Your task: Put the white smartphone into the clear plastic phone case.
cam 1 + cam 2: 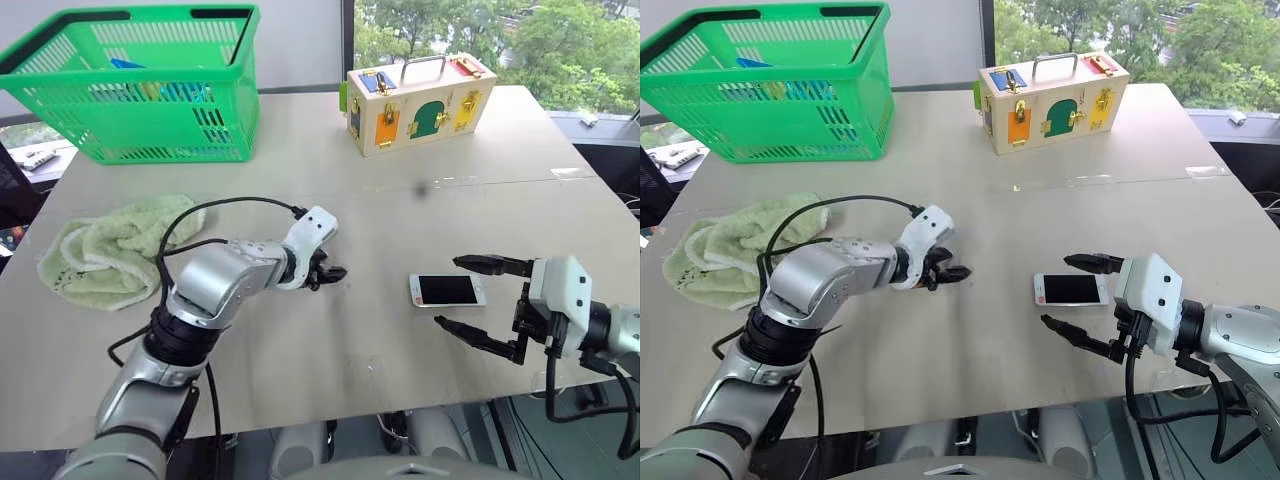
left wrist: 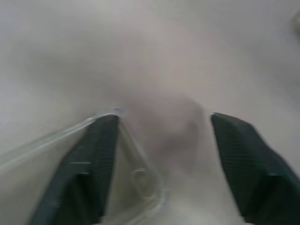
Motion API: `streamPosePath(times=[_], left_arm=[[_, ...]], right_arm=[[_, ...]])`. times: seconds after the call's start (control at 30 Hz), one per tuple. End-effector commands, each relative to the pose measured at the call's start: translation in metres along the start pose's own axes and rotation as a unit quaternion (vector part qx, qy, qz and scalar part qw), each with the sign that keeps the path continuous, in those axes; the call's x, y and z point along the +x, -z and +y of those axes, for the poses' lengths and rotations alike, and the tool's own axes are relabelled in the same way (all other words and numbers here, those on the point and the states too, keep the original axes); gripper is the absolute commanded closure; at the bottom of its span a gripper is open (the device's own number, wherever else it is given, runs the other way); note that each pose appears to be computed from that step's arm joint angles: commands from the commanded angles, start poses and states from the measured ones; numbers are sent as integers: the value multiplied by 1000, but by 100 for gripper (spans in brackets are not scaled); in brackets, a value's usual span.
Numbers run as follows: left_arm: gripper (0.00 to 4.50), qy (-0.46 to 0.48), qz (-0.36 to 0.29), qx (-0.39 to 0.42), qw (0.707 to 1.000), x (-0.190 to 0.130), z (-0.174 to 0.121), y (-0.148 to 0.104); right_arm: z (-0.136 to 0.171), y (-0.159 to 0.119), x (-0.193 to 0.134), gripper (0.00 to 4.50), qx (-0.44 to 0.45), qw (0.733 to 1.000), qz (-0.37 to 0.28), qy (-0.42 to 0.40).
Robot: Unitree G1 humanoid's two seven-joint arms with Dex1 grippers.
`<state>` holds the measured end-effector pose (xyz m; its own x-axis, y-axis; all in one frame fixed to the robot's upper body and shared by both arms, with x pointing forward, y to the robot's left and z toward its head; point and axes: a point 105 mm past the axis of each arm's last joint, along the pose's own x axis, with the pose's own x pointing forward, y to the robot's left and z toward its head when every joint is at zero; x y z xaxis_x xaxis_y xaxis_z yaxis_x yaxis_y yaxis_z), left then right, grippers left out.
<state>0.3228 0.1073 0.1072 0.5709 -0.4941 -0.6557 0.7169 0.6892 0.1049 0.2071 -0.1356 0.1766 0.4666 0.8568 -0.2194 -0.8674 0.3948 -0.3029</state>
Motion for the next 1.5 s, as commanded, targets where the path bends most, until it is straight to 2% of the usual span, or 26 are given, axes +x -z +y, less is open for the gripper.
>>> streamPosePath(times=[0.03, 0.07, 0.1, 0.13, 0.2, 0.27, 0.3, 0.37, 0.43, 0.53, 0.57, 0.63, 0.7, 0.73, 0.9, 0.97, 1.0, 1.07, 1.17, 1.23, 1.3, 1.4, 1.5], left_arm=[[327, 10, 10, 13, 1000, 0, 9, 13], [390, 22, 3, 17, 1000, -1, 9, 11], [435, 42, -5, 20, 999, -4, 7, 10], [449, 59, -13, 25, 998, -6, 5, 9], [449, 124, -110, 75, 983, -21, -8, -11], [449, 219, -134, 113, 960, -38, -24, -11], [449, 248, -131, 120, 952, -43, -27, -8], [449, 278, -125, 203, 930, -52, -22, 3], [449, 313, -118, 289, 897, -61, -18, 15], [449, 348, -124, 366, 854, -66, -9, 24], [449, 355, -128, 380, 845, -67, -7, 26], [449, 351, -90, 402, 841, -61, 12, 38], [397, 341, -60, 399, 849, -59, 28, 44], [369, 335, -68, 389, 855, -59, 33, 42], [122, 308, -171, 280, 893, -71, 38, 9], [23, 287, -155, 199, 924, -77, 35, 10], [4, 268, -127, 169, 940, -77, 33, 15], [4, 254, -99, 118, 955, -81, 22, 17], [4, 238, -42, -2, 970, -81, 4, 15], [4, 215, -23, -31, 976, -74, -7, 13], [4, 167, -12, -40, 985, -62, -12, 9], [4, 71, 35, -45, 996, -44, -9, 19], [4, 27, 50, -31, 998, -29, -13, 26]], right_arm=[[1, -15, 1, 0, -24, 999, -26, -4], [1, -16, 2, 0, -24, 999, -30, -5], [2, -17, 2, 0, -25, 999, -33, -5], [2, -18, 2, 0, -26, 999, -36, -6], [2, -20, 2, 0, -26, 999, -41, -4], [2, -20, 2, 0, -26, 999, -42, -3], [2, -20, 2, 0, -26, 999, -41, -2], [3, -19, 2, 0, -25, 999, -40, 0], [4, -18, 1, 0, -24, 999, -38, 3], [4, -16, 1, 0, -22, 999, -34, 7], [4, -16, 1, 0, -22, 999, -32, 8], [5, -15, 1, 0, -21, 999, -29, 12], [6, -15, 2, 0, -20, 999, -27, 16], [7, -14, 2, 0, -20, 999, -27, 17], [9, -12, 1, 0, -16, 999, -23, 23], [10, -10, 2, 0, -15, 999, -22, 23], [10, -9, 2, 0, -14, 999, -21, 23], [9, -9, 2, 0, -14, 999, -21, 22], [7, -7, 1, 0, -13, 1000, -17, 16], [5, -6, 1, 0, -13, 1000, -14, 12], [4, -5, 0, 0, -14, 1000, -11, 9], [2, -4, 0, 0, -16, 1000, -7, 4], [0, -5, -1, 0, -18, 1000, -4, 2]])
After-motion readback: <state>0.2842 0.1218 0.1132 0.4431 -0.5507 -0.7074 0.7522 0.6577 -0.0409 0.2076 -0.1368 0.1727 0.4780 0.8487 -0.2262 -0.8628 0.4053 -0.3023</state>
